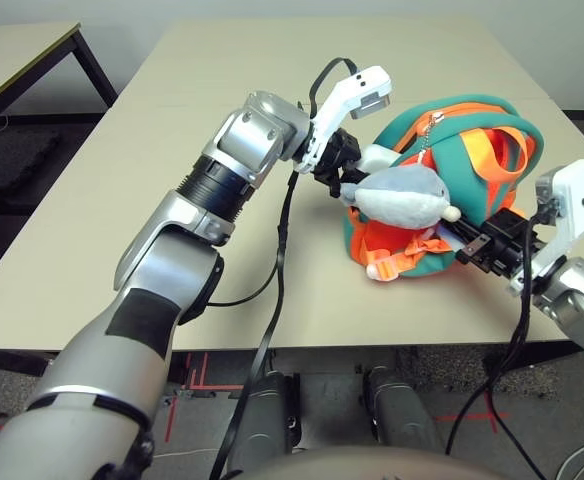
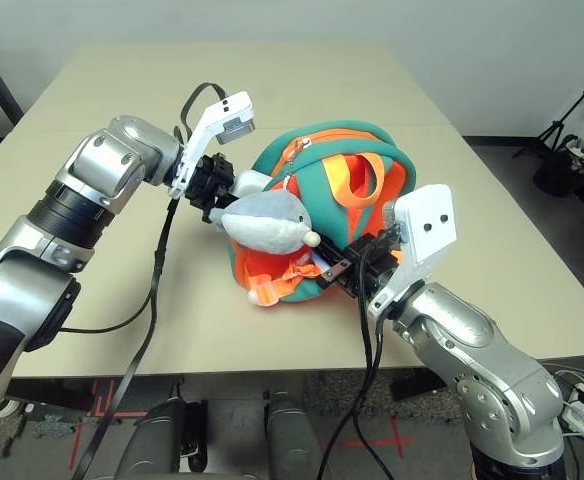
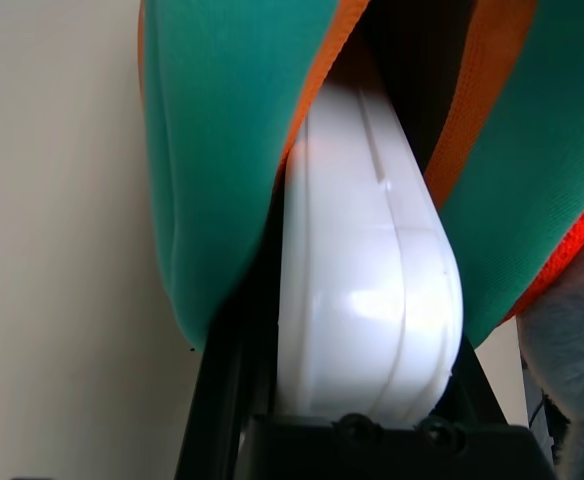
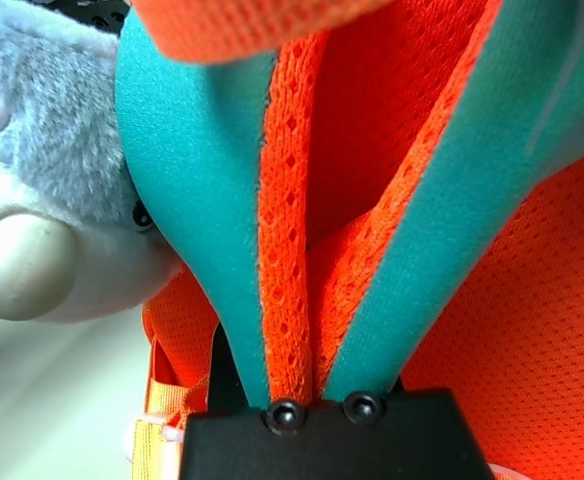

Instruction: Put the pencil case into the backpack and zip it.

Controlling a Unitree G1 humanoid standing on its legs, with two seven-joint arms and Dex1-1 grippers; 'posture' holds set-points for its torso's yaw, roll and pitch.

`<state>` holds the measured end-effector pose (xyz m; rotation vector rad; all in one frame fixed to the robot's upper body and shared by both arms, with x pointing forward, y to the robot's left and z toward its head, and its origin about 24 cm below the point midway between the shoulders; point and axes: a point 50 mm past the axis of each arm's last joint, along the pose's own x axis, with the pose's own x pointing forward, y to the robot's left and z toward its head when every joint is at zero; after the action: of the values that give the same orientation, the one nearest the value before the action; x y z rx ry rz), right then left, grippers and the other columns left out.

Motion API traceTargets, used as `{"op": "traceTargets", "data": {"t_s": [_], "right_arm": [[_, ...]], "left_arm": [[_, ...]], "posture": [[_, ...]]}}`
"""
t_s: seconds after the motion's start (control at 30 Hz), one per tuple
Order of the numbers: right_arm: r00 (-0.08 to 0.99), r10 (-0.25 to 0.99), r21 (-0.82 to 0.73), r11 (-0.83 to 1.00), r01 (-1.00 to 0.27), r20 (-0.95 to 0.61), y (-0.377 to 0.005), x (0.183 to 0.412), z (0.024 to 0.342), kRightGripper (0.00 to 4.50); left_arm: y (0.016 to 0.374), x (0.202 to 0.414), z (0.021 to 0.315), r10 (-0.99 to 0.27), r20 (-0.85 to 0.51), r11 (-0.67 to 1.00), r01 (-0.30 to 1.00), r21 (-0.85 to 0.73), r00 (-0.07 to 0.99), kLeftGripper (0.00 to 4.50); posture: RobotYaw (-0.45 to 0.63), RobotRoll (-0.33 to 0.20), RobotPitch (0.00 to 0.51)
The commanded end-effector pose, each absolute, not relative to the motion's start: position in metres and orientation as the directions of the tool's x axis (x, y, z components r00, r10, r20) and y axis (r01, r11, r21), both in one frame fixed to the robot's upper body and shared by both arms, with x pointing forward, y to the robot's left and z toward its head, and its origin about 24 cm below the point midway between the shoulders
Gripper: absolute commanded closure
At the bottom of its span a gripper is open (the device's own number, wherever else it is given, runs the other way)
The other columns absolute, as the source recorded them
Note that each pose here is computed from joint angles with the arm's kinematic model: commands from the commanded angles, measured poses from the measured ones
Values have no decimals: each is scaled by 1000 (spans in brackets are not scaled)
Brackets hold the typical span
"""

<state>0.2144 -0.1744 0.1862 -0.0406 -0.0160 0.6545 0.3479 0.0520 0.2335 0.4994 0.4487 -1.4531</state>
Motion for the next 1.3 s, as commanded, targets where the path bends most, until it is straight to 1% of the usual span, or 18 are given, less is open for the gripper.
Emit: {"op": "traceTargets", "data": {"t_s": [0.03, 0.2, 0.27, 0.33, 0.5, 0.53, 0.6, 0.67, 0.7, 0.73, 0.77, 0.9, 0.97, 1.0, 1.1, 1.13, 1.3], "right_arm": [[786, 618, -61, 785, -617, 5, -173, 216, 187, 4369], [786, 618, -68, 785, -616, 13, -174, 218, 188, 4369], [785, 619, -69, 784, -617, 12, -175, 218, 188, 4369], [785, 619, -69, 784, -617, 12, -175, 219, 187, 4369], [784, 621, -69, 782, -619, 11, -176, 219, 187, 4369], [783, 622, -68, 782, -620, 10, -176, 219, 187, 4369], [782, 623, -68, 781, -621, 8, -176, 219, 186, 4369], [780, 625, -67, 779, -623, 7, -175, 220, 186, 4369], [780, 626, -67, 778, -624, 7, -175, 221, 186, 4369], [779, 627, -66, 778, -625, 6, -175, 221, 186, 4369], [779, 627, -66, 777, -626, 6, -175, 221, 186, 4369], [778, 629, -67, 776, -627, 7, -175, 221, 186, 4369], [778, 628, -68, 776, -626, 7, -175, 222, 187, 4369], [778, 628, -69, 777, -626, 8, -175, 222, 187, 4369], [780, 625, -72, 779, -623, 8, -175, 222, 187, 4369], [781, 625, -72, 779, -622, 9, -175, 222, 187, 4369], [785, 620, -72, 783, -617, 13, -174, 222, 188, 4369]], "left_arm": [[58, 346, 232, -798, -600, 53, 998, 35, 63, 3083], [70, 339, 257, -819, -571, 50, 998, 35, 61, 3083], [75, 336, 270, -839, -539, 60, 997, 49, 77, 2362], [83, 331, 285, -855, -512, 62, 997, 52, 80, 1812], [106, 308, 324, -902, -431, 32, 999, -23, 19, 113], [110, 303, 331, -909, -417, 23, 999, -33, 7, 0], [117, 294, 340, -916, -402, 11, 999, -43, -7, 0], [127, 289, 342, -912, -411, 19, 999, -41, 0, 0], [130, 287, 342, -909, -416, 24, 999, -38, 6, 380], [133, 287, 342, -902, -432, 37, 999, -27, 22, 561], [135, 287, 342, -897, -442, 45, 999, -19, 32, 924], [137, 292, 341, -882, -467, 82, 997, 0, 73, 2218], [133, 299, 334, -870, -482, 99, 995, 30, 101, 2953], [131, 301, 330, -867, -487, 99, 995, 34, 103, 3236], [122, 302, 321, -873, -485, 65, 998, 10, 61, 4328], [119, 304, 318, -869, -490, 63, 998, 16, 63, 4500], [110, 318, 302, -859, -500, 92, 994, 58, 109, 4500]], "posture": [[-195, 0, 90], [-186, 0, 85], [-177, 0, 83], [-176, 0, 84], [-156, 0, 90], [-153, 0, 92], [-149, 0, 93], [-145, 0, 95], [-145, 0, 95], [-142, 0, 96], [-142, 0, 96], [-145, 0, 95], [-151, 0, 94], [-151, 0, 94], [-160, 0, 94], [-164, 0, 93], [-175, 0, 94]]}}
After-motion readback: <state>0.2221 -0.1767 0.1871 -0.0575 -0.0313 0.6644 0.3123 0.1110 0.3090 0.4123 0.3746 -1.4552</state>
